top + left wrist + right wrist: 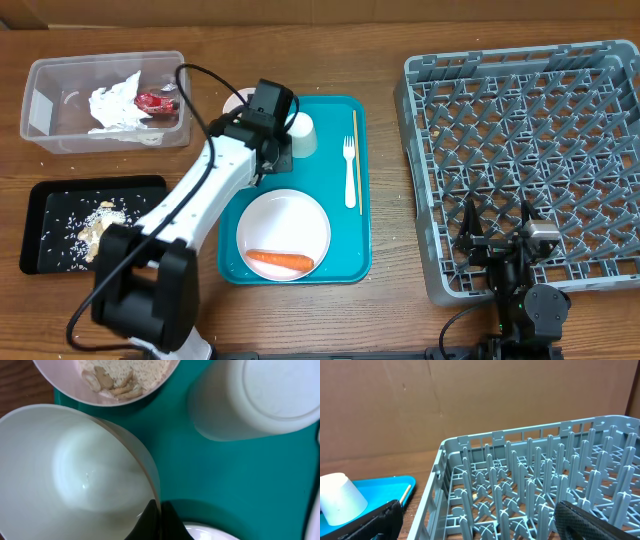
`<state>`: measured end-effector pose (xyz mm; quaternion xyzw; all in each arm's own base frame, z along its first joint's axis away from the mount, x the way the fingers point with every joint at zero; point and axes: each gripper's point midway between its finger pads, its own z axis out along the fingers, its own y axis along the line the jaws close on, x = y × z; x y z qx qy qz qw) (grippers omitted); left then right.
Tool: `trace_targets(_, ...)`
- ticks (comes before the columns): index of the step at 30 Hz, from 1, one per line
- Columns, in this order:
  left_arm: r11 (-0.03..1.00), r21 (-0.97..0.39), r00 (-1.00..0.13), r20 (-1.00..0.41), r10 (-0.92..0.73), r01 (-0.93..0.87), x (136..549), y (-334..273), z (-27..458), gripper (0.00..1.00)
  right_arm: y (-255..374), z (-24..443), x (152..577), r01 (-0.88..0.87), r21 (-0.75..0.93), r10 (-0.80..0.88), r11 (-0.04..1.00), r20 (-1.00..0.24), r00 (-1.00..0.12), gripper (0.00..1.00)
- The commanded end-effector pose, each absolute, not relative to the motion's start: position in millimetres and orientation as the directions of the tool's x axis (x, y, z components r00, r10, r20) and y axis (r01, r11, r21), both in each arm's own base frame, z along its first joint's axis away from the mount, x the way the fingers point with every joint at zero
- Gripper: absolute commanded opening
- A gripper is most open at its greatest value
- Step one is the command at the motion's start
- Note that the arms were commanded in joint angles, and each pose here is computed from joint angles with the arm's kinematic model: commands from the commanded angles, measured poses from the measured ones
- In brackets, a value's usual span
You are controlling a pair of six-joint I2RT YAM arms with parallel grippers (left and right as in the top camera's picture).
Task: Sort waste into correct bins and load items into the dishwasher rack
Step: 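Carry the empty bowl back and set it on the teal tray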
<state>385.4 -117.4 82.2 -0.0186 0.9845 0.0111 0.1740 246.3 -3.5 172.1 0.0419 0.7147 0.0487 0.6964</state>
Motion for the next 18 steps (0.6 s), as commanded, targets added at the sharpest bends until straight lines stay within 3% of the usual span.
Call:
trace_targets(1, 0.998, 0.023, -0.943, -0.33, -0.051, -0.062, 390.4, -119.5, 69.7, 0.04, -4.9, 170.7, 246.3, -0.003, 0.126, 0.126, 0.992, -0.992, -0.02, 1.0)
trace_targets(6, 0.998, 0.028, -0.947, -0.318, -0.048, -0.06, 390.5, -120.2, 63.3, 0.06, -4.8, 170.7, 246.3, -0.004, 0.126, 0.126, 0.992, -0.992, -0.02, 1.0)
trace_targets(9, 0.999, 0.04, -0.951, -0.308, -0.021, -0.035, 388.1, -120.6, 65.6, 0.27, -4.8, 170.7, 246.3, -0.004, 0.126, 0.126, 0.992, -0.992, -0.02, 1.0)
trace_targets(13, 0.999, 0.051, -0.951, -0.308, -0.002, -0.018, 391.4, -120.8, 80.1, 0.35, -4.9, 170.7, 246.3, -0.003, 0.126, 0.126, 0.992, -0.992, -0.02, 1.0)
trace_targets(18, 0.997, 0.072, -0.915, -0.404, -0.009, -0.041, 420.0, -114.3, 118.4, 0.45, -4.8, 170.7, 246.3, -0.004, 0.126, 0.126, 0.992, -0.992, -0.02, 1.0)
